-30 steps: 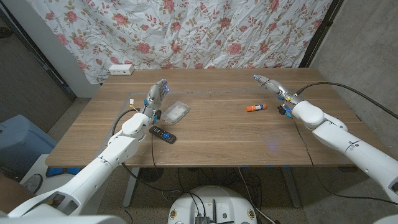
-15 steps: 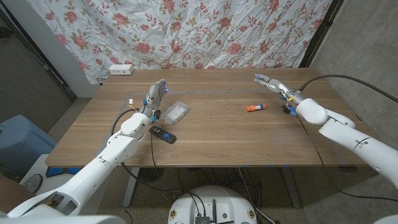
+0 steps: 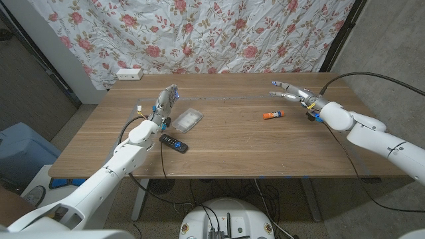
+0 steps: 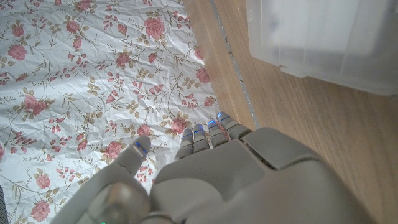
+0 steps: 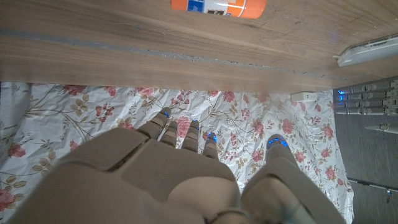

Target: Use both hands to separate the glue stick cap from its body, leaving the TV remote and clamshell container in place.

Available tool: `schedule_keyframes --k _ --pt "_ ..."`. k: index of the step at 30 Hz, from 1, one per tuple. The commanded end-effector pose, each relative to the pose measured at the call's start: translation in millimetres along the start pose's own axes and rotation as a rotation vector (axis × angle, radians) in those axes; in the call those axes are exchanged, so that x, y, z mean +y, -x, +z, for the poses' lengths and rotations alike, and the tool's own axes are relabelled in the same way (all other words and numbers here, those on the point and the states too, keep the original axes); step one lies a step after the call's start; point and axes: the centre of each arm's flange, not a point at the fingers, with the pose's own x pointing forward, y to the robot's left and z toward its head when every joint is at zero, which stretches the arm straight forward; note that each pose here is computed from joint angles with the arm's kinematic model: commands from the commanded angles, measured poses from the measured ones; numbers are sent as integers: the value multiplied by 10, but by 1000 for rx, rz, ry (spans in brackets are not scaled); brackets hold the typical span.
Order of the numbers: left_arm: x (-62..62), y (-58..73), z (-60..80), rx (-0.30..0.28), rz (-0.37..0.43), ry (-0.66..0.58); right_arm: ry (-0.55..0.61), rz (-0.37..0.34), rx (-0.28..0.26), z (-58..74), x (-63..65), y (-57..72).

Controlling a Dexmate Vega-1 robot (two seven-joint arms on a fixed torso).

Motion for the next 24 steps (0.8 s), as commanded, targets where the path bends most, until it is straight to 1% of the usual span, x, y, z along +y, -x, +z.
schedule_keyframes --k 1,5,14,17,19,20,24 --pt "44 45 -18 16 20 -26 162 110 28 81 -169 -5" --pt "43 48 -45 14 23 -13 195 152 34 118 -219 -4" --pt "21 28 -61 15 18 -19 262 229 53 142 -304 -38" --pt "20 27 -67 18 21 -20 282 254 62 144 -304 -56" --pt "20 28 -68 19 22 -20 331 274 80 148 -294 -70" --pt "20 28 -68 21 23 -21 338 281 85 151 -293 -79" --pt "19 32 -67 27 25 -23 377 296 97 164 -282 -104"
